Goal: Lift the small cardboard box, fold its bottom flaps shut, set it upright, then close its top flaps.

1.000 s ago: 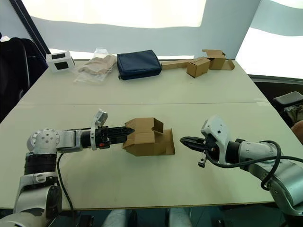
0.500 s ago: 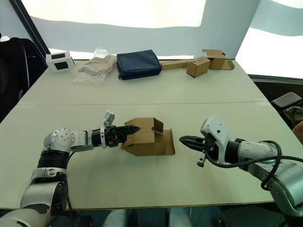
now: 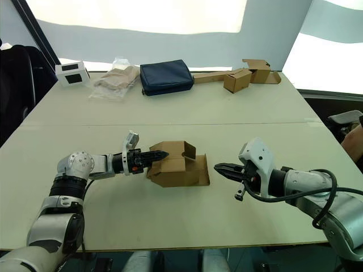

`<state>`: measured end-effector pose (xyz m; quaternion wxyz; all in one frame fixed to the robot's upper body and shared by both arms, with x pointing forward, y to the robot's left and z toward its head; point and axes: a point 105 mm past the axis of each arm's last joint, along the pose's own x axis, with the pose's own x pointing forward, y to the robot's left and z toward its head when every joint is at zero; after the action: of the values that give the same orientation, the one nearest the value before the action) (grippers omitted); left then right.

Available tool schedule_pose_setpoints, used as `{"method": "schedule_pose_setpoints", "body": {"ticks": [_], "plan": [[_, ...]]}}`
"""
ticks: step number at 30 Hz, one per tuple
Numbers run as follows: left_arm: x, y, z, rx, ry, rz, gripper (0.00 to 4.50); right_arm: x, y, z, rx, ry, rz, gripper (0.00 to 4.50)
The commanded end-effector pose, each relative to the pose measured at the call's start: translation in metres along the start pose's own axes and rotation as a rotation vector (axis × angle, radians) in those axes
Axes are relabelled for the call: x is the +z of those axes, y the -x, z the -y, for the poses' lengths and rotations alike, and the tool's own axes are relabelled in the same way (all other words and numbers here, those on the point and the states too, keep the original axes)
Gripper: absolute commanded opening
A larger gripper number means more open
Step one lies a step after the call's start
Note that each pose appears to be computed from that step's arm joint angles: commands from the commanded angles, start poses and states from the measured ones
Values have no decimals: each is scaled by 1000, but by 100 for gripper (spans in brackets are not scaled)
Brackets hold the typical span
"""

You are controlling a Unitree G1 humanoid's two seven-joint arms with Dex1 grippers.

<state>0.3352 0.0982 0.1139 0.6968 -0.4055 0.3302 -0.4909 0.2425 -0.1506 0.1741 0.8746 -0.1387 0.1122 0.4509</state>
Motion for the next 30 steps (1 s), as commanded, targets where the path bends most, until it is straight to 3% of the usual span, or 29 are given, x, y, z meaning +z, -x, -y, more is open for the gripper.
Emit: {"method": "schedule_pose_setpoints", "body": {"ticks": [1, 4, 11, 17, 30], "plan": [[4, 0, 8, -20, -28, -4, 7, 12, 3, -3, -3, 40, 39, 0], [8, 8, 18, -46, -64, 8, 3, 14, -1, 0, -16, 36, 65, 0], [19, 23, 59, -113, -454, 63, 3, 32, -22, 37, -210, 24, 214, 0], [20, 26, 76, -137, -581, 67, 3, 45, -56, 57, -305, 19, 290, 0], [21, 25, 77, -133, -616, 60, 3, 59, -100, 27, -160, 37, 342, 0]]}}
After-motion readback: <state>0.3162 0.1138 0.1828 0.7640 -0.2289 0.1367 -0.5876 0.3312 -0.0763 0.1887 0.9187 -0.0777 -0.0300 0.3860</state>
